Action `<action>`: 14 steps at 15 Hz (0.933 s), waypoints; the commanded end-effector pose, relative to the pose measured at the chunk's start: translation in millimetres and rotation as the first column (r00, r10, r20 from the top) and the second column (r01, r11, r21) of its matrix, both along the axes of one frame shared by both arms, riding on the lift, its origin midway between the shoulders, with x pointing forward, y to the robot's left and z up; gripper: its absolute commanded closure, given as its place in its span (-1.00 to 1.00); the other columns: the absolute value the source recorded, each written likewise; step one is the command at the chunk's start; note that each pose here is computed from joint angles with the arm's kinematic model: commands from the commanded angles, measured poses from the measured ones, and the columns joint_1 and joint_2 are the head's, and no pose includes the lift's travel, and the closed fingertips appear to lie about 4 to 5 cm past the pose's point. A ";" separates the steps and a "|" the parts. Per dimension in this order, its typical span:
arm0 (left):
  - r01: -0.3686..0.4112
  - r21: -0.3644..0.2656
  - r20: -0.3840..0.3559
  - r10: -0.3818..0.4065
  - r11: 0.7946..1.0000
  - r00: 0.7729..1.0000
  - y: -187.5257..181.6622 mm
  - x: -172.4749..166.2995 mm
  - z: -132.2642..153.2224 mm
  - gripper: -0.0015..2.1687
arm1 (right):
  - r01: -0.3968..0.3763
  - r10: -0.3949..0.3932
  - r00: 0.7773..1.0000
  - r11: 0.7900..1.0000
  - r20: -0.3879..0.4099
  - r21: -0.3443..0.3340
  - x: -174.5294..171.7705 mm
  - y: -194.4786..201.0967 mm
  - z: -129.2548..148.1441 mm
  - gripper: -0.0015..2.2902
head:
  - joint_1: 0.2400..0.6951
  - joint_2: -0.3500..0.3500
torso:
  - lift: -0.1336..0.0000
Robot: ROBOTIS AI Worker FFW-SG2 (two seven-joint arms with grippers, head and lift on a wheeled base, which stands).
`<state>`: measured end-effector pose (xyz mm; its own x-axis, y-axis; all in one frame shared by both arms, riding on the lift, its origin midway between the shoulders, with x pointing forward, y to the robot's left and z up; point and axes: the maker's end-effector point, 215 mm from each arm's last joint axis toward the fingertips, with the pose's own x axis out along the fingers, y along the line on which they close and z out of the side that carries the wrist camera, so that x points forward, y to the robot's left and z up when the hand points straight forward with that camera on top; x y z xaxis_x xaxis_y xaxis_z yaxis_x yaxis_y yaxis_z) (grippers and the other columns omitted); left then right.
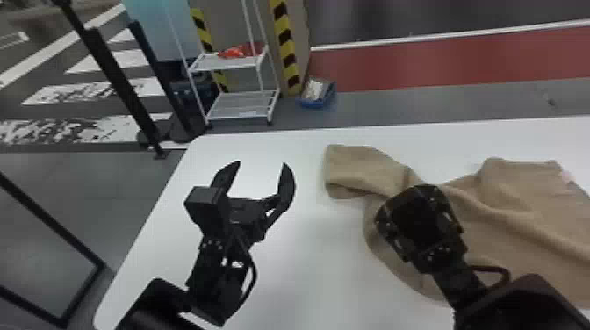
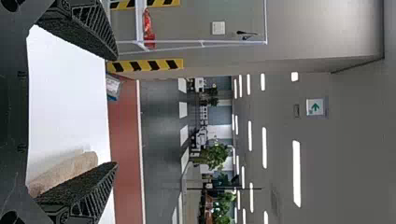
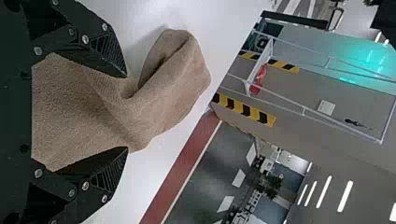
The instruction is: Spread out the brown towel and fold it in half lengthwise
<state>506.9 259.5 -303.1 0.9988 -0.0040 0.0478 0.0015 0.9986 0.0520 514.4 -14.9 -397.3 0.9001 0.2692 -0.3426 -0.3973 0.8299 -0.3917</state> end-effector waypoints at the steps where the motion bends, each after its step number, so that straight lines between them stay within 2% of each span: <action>1: 0.002 0.000 0.001 -0.002 1.000 1.000 -0.4 0.0 1.1 -0.92 | 0.016 -0.017 0.999 1.000 -0.036 -0.020 5.5 -9.6 -14.4 -0.65 | 1.00 0.74 | -0.86; 2: 0.002 0.000 0.001 -0.002 1.000 1.000 -0.4 0.0 1.1 -0.92 | 0.012 -0.013 0.999 1.000 -0.043 -0.022 7.9 -9.2 -14.6 -0.63 | 1.00 0.73 | -0.86; 3: 0.003 0.000 0.001 -0.003 1.000 1.000 -0.8 0.0 1.1 -0.92 | 0.011 -0.012 0.998 1.000 -0.059 -0.028 7.8 -10.1 -17.6 -0.41 | 1.00 0.72 | -0.86; 5: 0.004 0.000 0.002 -0.004 1.000 1.000 -1.0 0.0 1.9 -0.92 | 0.017 -0.021 0.995 0.999 -0.097 -0.042 8.3 -14.0 -24.5 0.15 | 1.00 0.71 | -0.86; 8: 0.005 0.003 0.004 -0.005 1.000 1.000 -0.4 -0.7 3.2 -0.92 | 0.010 -0.013 0.995 0.999 -0.101 -0.036 12.1 -11.4 -20.3 0.24 | 1.00 0.70 | -0.86; 10: 0.007 0.004 0.003 -0.007 1.000 1.000 -1.0 -0.7 3.0 -0.92 | 0.013 -0.017 0.992 0.999 -0.124 -0.035 11.5 -13.1 -24.3 0.43 | 1.00 0.70 | -0.86; 14: 0.009 0.005 0.002 -0.009 1.000 1.000 -1.7 -0.6 4.5 -0.92 | 0.065 -0.064 0.991 0.998 -0.121 -0.001 21.9 -40.7 -17.4 0.45 | 1.00 0.68 | -0.86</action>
<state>506.3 258.2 -299.6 0.9987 -0.0119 0.0494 0.0091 0.9983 0.0568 530.3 -40.9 -418.5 0.8596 0.2293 -0.4566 -0.4133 0.8375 -0.3575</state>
